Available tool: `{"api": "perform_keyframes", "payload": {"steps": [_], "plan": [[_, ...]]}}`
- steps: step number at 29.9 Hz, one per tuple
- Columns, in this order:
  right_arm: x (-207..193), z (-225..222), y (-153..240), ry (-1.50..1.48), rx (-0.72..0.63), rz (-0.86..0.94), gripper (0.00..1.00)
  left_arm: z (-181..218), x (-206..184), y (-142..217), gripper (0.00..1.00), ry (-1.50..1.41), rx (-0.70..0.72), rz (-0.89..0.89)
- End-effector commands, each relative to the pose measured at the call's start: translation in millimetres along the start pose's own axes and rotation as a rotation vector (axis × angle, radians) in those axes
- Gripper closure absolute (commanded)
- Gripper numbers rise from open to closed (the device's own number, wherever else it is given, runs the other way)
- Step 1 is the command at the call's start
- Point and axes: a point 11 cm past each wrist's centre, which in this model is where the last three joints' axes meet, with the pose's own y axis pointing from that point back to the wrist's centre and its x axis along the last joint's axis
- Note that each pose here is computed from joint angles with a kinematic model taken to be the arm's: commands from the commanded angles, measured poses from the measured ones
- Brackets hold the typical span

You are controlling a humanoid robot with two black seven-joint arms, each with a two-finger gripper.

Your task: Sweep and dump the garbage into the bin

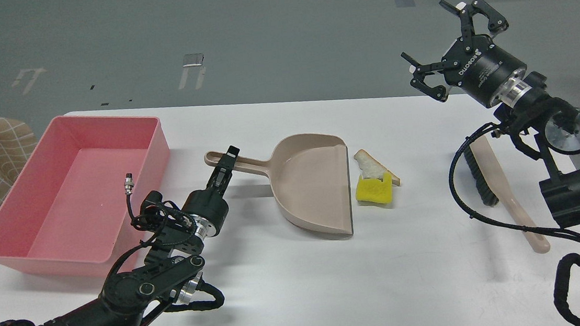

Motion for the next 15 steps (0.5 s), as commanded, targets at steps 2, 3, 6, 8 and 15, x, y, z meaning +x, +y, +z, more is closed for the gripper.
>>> {"api": "perform_keyframes", "payload": {"steps": [2,3,6,8,15], "plan": [[1,6,0,0.012,-0.027,0.005,0.00,0,1,0,1.00,-0.002,-0.001,0.001],[-3,17,-5,0.039,-0.076,-0.002,0.00,0,3,0,1.00,-0.005,0.000,0.003],[-10,31,-9,0.114,-0.169,-0.013,0.00,0,4,-1,1.00,-0.007,-0.001,0.004],[-10,34,-5,0.195,-0.243,-0.009,0.00,1,5,-1,1.00,-0.009,-0.002,0.005],[-14,34,-8,0.458,-0.461,0.006,0.02,5,8,-5,1.00,-0.018,-0.015,0.008]]}}
